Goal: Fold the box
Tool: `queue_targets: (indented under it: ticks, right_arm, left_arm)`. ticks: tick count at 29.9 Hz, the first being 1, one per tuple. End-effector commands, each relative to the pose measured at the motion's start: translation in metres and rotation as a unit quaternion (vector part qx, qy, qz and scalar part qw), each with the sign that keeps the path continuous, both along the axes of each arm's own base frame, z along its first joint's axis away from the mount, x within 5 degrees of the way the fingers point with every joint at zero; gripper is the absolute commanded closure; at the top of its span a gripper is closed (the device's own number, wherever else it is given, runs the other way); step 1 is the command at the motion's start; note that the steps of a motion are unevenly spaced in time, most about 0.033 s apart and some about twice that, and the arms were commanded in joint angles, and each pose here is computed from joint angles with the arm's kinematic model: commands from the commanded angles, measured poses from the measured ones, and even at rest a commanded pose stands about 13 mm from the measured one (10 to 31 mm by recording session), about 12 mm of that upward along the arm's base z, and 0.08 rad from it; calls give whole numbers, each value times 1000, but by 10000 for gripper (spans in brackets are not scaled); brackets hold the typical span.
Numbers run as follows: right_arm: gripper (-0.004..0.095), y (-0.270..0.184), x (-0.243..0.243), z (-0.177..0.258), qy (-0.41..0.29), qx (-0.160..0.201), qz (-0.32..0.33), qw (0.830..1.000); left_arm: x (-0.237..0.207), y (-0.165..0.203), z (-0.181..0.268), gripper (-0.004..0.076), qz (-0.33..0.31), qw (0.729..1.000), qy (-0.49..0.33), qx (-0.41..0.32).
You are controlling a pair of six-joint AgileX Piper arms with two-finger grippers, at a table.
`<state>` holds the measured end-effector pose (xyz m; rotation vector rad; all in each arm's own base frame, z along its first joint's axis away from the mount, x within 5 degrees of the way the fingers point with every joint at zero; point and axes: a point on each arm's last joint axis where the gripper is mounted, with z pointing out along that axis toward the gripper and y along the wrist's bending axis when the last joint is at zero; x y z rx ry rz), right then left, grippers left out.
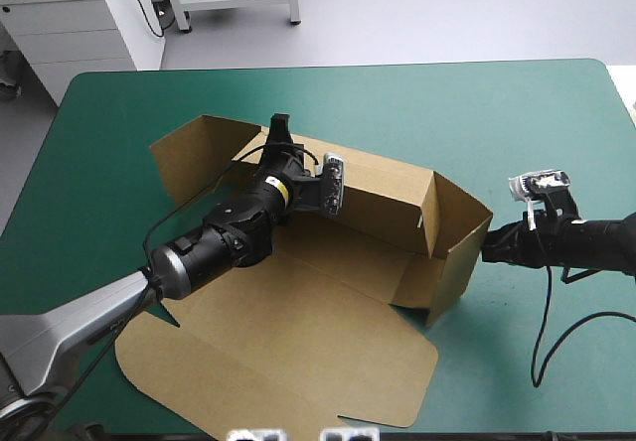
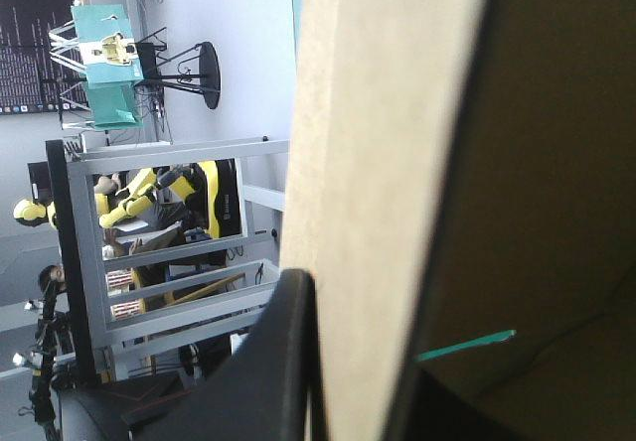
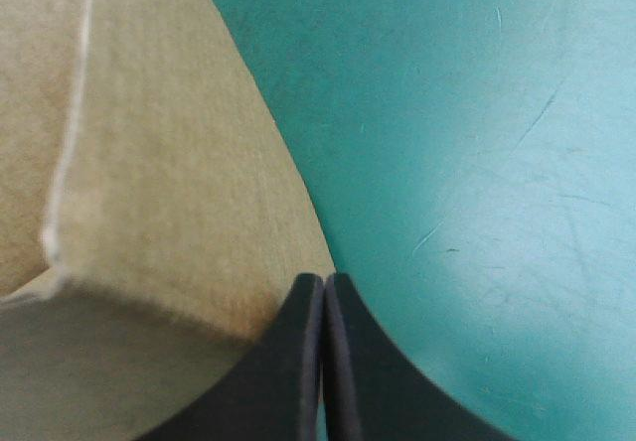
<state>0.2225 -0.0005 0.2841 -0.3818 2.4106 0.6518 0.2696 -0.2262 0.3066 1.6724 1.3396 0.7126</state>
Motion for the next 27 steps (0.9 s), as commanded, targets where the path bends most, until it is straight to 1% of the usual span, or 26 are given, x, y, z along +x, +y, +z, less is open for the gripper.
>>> queue_targets:
  ticks: [1,4,9,13,15,18,20,22,24,26,27]
  right_arm:
    - [920,10,-9,21,-31,40,18,999]
    - [920,13,-14,25,-39,38,25,998]
    - [918,29,-17,29,-58,28,62,996]
    - [915,46,-16,28,-78,-4,90,993]
    - [916,54,-15,28,-88,-12,103,991]
    - [914,66,-16,27,-103,-34,122,987]
    - [914,72,-15,26,-108,-44,120,986]
    - [909,79,-17,26,-115,-55,133,983]
    - [881,83,-18,26,-117,-56,144,981]
    - [816,84,-20,26,-112,-55,151,981]
    - [762,85,-21,25,-108,-55,157,980]
  left_arm:
    - [-2,4,6,731,25,999,13,-24]
    - [-3,4,6,731,24,999,13,-25]
    - [-3,4,6,731,24,999,13,-24]
    - [-2,4,6,731,24,999,13,-24]
    - [-3,4,5,731,26,999,14,-22]
    - [-4,6,2,731,24,999,25,9]
    - [-7,8,-2,731,20,998,49,38]
    - [-11,10,-8,731,9,995,80,66]
    - [-13,9,-10,731,-3,992,95,77]
    - [-13,9,-11,731,-5,992,96,78]
    - [-13,9,-11,731,-8,992,96,82]
